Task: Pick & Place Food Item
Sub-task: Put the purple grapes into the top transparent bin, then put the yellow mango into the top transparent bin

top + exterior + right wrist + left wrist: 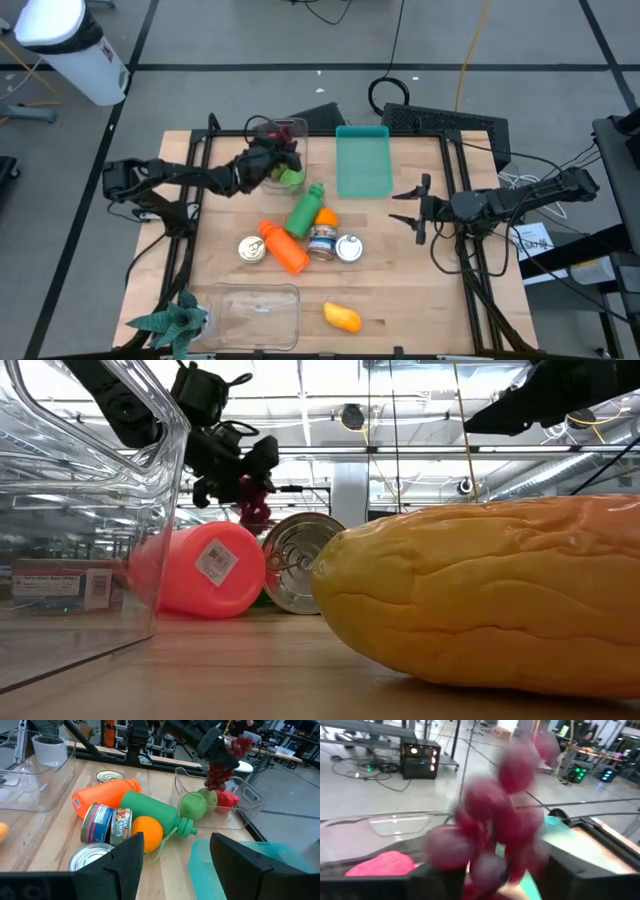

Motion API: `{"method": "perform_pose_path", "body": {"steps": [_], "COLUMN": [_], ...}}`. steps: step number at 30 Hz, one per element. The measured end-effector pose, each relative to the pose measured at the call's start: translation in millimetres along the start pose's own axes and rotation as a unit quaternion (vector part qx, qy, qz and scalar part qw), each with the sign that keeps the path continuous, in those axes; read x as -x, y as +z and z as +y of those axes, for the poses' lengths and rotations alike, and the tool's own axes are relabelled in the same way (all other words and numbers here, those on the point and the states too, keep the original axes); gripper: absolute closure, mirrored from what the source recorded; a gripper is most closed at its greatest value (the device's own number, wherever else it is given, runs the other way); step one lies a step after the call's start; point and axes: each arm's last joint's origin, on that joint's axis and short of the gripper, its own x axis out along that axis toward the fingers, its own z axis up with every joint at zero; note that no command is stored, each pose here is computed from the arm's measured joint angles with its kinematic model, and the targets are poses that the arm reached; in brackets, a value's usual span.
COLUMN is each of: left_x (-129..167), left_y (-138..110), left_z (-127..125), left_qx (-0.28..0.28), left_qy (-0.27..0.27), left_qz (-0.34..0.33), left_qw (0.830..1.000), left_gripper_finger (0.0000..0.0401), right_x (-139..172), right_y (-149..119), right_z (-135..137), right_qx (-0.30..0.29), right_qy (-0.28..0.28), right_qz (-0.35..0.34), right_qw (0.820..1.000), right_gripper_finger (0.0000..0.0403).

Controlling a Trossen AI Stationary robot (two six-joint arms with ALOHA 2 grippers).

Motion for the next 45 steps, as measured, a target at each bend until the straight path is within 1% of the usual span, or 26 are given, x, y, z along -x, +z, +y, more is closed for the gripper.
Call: {"method": "perform_pose_path", "body": {"steps": [4, 7, 11, 14, 18, 21, 23, 25, 28, 34, 38, 41, 45], "left_x": [-2.6, -3.0, -2.5, -0.4, 5.7, 12.8, 19.1, 25.9, 35.2, 52.5, 60.4, 62.3, 65.6], "left_y": [-0.2, 0.2, 0.0, 2.0, 5.1, 11.8, 13.0, 18.1, 21.6, 23.2, 18.7, 13.3, 9.6], "left_z": [5.1, 5.7, 4.8, 3.1, -2.5, -9.9, -13.0, -18.6, -23.9, -37.6, -45.1, -47.9, -50.1], "left_qx": [-0.006, 0.003, 0.003, 0.007, 0.009, 0.018, 0.009, 0.013, 0.012, 0.009, -0.04, -0.045, -0.042], "left_qy": [0.014, 0.015, 0.013, 0.008, -0.012, -0.059, -0.094, -0.138, -0.188, -0.286, -0.314, -0.318, -0.321], "left_qz": [0.006, 0.005, 0.005, 0.001, 0.0, -0.001, 0.019, 0.022, 0.04, 0.066, 0.065, 0.078, 0.093], "left_qw": [1.0, 1.0, 1.0, 1.0, 1.0, 0.998, 0.995, 0.99, 0.981, 0.956, 0.946, 0.944, 0.942], "left_gripper_finger": [0.0126, 0.009, 0.0059, 0.0047, 0.0039, 0.0039, 0.0042, 0.0045, 0.0049, 0.0057, 0.0061, 0.0059, 0.0053], "right_x": [-1.7, -2.7, -2.8, -2.8, -2.8, -2.8, -2.8, -2.8, -2.8, -3.5, -7.5, -13.5, -24.1], "right_y": [-0.9, -1.3, -1.4, -1.4, -1.4, -1.4, -1.4, -1.4, -1.4, -1.3, 2.9, 3.9, 0.3], "right_z": [0.8, 1.3, 1.4, 1.4, 1.4, 1.4, 1.4, 1.4, 1.4, 1.7, 3.2, 5.8, 10.9], "right_qx": [-0.003, -0.004, -0.004, -0.004, -0.004, -0.004, -0.004, -0.004, -0.004, -0.008, -0.029, -0.032, -0.025], "right_qy": [0.001, 0.001, 0.001, 0.001, 0.001, 0.001, 0.001, 0.001, 0.001, 0.001, 0.001, 0.001, 0.002], "right_qz": [0.005, 0.008, 0.008, 0.008, 0.008, 0.008, 0.008, 0.008, 0.008, 0.008, -0.011, -0.015, 0.001], "right_qw": [1.0, 1.0, 1.0, 1.0, 1.0, 1.0, 1.0, 1.0, 1.0, 1.0, 1.0, 0.999, 1.0], "right_gripper_finger": [0.0191, 0.0192, 0.019, 0.0192, 0.0191, 0.0191, 0.0192, 0.0193, 0.0191, 0.0192, 0.019, 0.0185, 0.0177]}}
